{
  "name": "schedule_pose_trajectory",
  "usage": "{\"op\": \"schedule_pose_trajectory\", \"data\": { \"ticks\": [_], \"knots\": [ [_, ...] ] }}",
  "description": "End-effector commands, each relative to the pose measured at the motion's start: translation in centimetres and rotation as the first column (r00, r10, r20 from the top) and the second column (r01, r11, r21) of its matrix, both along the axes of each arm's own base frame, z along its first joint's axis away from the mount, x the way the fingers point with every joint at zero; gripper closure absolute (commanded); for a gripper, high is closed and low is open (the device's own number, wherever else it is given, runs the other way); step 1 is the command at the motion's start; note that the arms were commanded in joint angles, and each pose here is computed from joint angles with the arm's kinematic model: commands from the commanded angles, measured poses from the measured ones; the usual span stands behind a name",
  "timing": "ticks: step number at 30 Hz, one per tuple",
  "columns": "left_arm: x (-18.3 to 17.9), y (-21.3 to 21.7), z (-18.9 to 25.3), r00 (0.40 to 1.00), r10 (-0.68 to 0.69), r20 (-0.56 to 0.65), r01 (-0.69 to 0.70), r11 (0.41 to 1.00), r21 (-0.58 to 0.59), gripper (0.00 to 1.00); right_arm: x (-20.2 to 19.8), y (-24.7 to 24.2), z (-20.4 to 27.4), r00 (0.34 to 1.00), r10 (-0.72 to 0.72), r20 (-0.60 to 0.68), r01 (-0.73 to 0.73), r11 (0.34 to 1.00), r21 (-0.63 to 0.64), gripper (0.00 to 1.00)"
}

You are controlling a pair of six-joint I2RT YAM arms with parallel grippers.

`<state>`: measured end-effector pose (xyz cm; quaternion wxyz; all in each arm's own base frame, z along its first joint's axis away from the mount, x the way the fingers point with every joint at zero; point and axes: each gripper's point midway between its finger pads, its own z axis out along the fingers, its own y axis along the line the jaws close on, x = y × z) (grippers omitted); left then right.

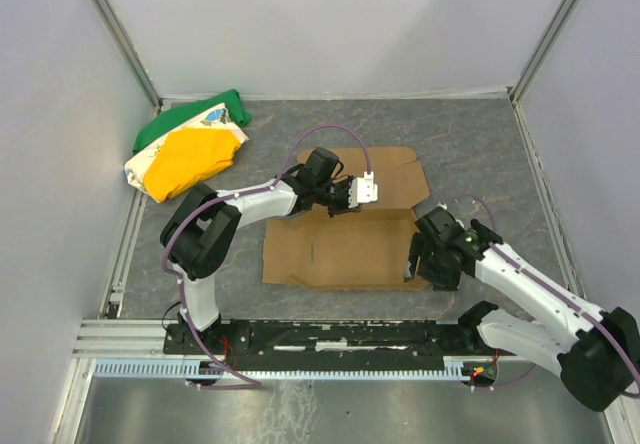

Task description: Fold the paper box

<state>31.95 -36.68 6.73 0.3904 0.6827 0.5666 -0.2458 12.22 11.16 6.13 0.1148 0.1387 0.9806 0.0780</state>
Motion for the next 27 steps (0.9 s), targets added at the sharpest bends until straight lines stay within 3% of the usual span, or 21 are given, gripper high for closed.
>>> {"op": "schedule_pose_trajectory", "data": {
  "ticks": [1, 4, 19, 21, 25, 27],
  "knots": [
    [-2.9, 2.0, -4.8, 0.985, 0.034, -0.172, -0.013, 0.992, 0.123, 0.97, 2.6, 1.1, -0.7, 0.998, 0.001, 0.059, -0.001, 1.0, 0.004, 0.25],
    [-2.8, 2.0, -4.8, 0.984, 0.036, -0.173, -0.015, 0.993, 0.121, 0.97, 3.6, 1.4, -0.5, 0.996, 0.024, 0.088, -0.025, 1.0, 0.002, 0.36],
    [-2.8, 1.7, -5.0, 0.98, 0.045, -0.193, -0.022, 0.993, 0.119, 0.97, 6.5, 2.8, -0.4, 0.95, 0.245, 0.194, -0.242, 0.97, -0.037, 0.48],
    [-2.8, 1.7, -5.1, 0.978, 0.049, -0.203, -0.025, 0.992, 0.12, 0.97, 6.8, 3.2, -0.5, 0.944, 0.268, 0.191, -0.267, 0.963, -0.031, 0.55],
    [-2.9, 1.8, -5.3, 0.977, 0.05, -0.207, -0.024, 0.992, 0.124, 0.97, 7.0, 3.9, -1.4, 0.939, 0.31, 0.148, -0.31, 0.95, -0.028, 0.78],
    [-2.9, 1.8, -5.3, 0.977, 0.053, -0.208, -0.027, 0.992, 0.126, 0.97, 7.2, 4.2, -1.9, 0.94, 0.318, 0.125, -0.317, 0.948, -0.029, 0.83]
  ]
}}
